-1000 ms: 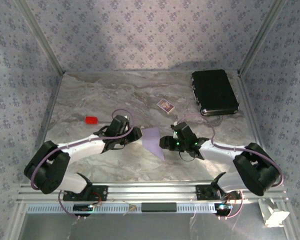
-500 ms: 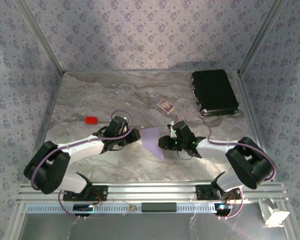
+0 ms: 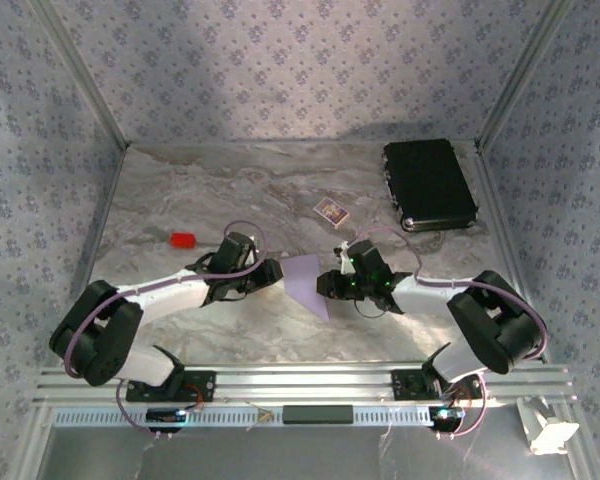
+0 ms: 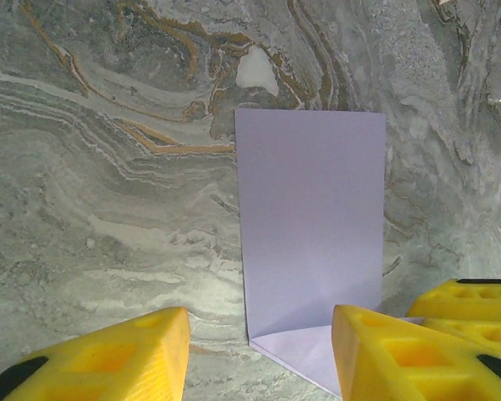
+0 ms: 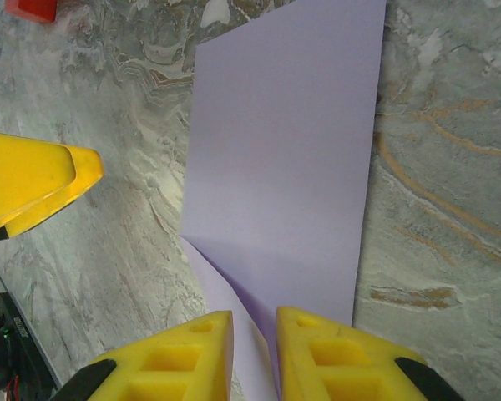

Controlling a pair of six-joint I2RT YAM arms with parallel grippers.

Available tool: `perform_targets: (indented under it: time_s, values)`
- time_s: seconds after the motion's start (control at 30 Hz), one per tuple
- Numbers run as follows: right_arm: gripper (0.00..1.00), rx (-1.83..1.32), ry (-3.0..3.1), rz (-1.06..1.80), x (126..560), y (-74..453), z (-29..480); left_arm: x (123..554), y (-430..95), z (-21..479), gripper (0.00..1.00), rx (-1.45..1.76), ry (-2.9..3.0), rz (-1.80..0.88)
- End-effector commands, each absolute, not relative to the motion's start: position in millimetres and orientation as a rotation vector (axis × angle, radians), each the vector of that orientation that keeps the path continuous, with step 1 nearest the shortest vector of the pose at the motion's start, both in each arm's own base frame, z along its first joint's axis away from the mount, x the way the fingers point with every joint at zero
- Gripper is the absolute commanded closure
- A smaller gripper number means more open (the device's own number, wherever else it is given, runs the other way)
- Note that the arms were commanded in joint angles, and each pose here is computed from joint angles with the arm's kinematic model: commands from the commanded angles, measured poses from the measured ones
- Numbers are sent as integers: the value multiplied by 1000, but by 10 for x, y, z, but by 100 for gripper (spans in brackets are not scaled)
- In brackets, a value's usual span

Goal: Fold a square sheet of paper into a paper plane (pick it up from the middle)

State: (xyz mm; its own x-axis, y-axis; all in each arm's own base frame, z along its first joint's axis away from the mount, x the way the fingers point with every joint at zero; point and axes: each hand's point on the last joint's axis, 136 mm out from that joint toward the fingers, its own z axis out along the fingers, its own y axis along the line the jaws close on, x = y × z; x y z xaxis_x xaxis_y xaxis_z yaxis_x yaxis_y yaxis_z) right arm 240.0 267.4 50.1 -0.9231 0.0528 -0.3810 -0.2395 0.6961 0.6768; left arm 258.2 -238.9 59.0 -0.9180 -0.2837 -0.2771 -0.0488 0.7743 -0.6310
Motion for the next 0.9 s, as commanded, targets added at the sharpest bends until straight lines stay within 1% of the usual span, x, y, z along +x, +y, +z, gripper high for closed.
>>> perform_targets:
  time_s: [0.0,0.27,0.33,0.47,0.73,0.87]
  values:
    - [79,-167,2516,1119,2404,2704,510,2649,-2438,678,52,-260,2603,-944]
    - [84,-187,2491,1155,2394,2701,580,2676,-2526,732,49,-226,2601,-1028]
    - [86,-194,2478,1169,2389,2706,610,2688,-2543,734,45,-226,2602,-1051]
    - [88,-202,2462,1188,2381,2706,640,2714,-2597,747,42,-214,2605,-1096]
    - [90,-178,2431,1215,2398,2652,687,2735,-2672,703,40,-208,2636,-1131]
    - [90,-164,2432,1212,2408,2623,682,2732,-2696,635,42,-204,2666,-1132]
